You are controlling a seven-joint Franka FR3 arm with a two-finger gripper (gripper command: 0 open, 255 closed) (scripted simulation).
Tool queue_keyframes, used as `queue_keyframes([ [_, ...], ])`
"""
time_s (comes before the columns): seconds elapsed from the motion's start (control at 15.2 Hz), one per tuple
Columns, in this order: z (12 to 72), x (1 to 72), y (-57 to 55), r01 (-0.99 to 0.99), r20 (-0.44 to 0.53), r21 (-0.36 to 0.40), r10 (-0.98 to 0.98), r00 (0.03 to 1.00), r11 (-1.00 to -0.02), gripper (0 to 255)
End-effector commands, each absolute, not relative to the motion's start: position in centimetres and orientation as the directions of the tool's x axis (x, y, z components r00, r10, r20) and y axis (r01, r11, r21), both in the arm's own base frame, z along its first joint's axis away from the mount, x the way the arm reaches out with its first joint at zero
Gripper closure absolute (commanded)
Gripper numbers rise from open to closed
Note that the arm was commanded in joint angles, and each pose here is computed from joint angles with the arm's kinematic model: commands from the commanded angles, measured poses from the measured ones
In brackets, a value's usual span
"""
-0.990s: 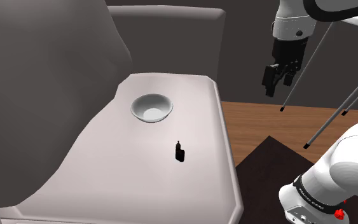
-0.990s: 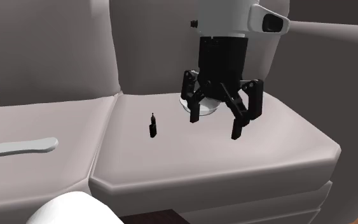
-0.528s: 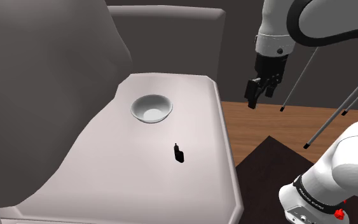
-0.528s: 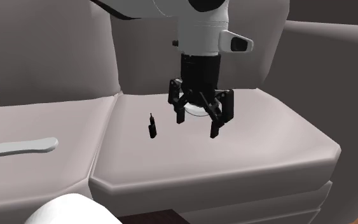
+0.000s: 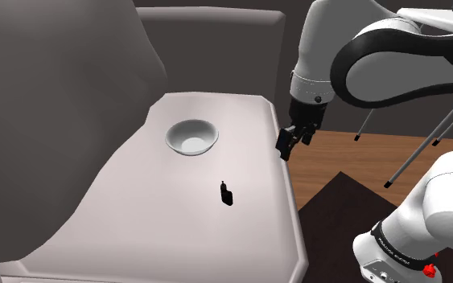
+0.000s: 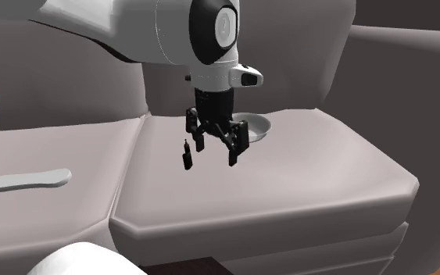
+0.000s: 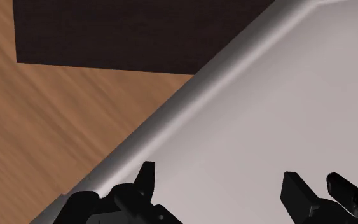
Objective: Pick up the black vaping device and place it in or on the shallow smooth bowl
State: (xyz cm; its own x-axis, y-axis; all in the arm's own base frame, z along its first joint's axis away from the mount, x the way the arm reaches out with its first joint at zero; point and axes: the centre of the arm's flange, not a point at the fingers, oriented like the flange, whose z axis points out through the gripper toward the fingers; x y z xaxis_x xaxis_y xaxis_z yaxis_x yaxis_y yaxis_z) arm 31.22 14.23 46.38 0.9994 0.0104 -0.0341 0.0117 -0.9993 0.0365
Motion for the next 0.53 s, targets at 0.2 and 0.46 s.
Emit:
queue_keyframes([
  [0.2, 43.4, 32.3, 19.4, 0.059, 0.024, 0.007, 0.059, 0.998, -0.998, 0],
  [0.46, 41.1, 33.0, 23.6, 0.098, 0.069, -0.013, 0.097, 0.993, -0.995, 0],
])
